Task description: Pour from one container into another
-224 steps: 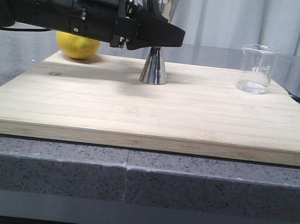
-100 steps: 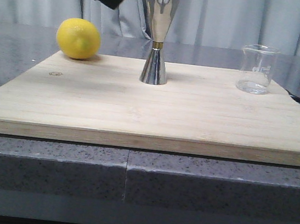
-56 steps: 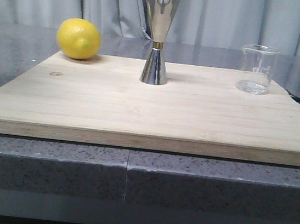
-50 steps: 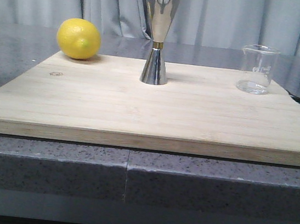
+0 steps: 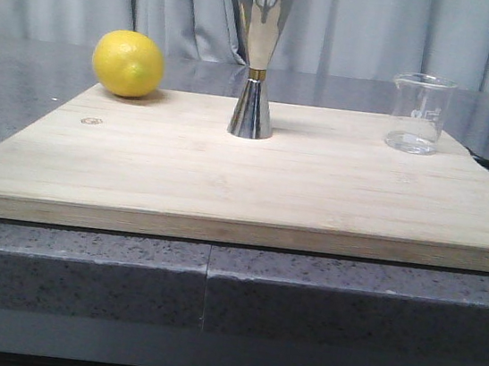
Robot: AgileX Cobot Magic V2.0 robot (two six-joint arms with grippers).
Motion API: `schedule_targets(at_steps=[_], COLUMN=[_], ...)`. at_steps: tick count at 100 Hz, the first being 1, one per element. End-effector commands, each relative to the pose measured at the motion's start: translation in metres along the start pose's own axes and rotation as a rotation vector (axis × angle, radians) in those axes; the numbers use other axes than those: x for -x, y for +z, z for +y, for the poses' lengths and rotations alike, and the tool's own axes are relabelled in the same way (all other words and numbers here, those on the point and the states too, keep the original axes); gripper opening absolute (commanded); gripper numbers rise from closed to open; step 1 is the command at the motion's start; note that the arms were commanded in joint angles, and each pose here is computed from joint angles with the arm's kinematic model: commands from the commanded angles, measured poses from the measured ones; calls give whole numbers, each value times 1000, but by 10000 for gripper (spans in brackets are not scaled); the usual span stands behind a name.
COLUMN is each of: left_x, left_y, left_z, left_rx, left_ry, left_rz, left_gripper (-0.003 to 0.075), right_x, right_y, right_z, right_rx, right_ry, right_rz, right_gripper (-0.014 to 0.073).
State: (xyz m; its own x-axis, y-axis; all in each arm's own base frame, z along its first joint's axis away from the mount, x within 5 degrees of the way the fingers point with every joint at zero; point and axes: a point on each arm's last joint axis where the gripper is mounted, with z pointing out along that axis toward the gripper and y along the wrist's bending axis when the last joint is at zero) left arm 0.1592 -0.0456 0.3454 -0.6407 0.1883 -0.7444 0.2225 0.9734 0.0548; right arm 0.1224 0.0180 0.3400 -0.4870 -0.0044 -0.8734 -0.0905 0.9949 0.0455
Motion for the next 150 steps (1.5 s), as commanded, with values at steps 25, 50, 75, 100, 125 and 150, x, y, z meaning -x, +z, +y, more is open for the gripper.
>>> schedule_targets(at_steps=[25,50,75,100,125,150], left_x=[-13,-13,-14,-14,-12,-12], left_y=[-23,-23,-23,-23,-23,-23], left_z=[2,2,2,2,2,2], left_rx=[-21,-21,-24,-24,-27,-27], left_ry=[-21,-21,-24,-24,-24,-24], left_rz=[-166,-166,-166,-166,-182,-182], left_gripper=[544,452,118,-21,-21,-21], right_x=[7,6,6,5,5,4], right_y=[-34,-34,-34,-34,-34,-34], right_z=[-4,-4,-4,-4,-4,-4], right_rx=[-5,-8,-8,-10,-10,-11], right_ry=[-45,-45,-45,-44,-44,-44], right_rz=[-254,-244,-242,-233,-232,-229], right_gripper=[568,521,203,-20,-69,-69])
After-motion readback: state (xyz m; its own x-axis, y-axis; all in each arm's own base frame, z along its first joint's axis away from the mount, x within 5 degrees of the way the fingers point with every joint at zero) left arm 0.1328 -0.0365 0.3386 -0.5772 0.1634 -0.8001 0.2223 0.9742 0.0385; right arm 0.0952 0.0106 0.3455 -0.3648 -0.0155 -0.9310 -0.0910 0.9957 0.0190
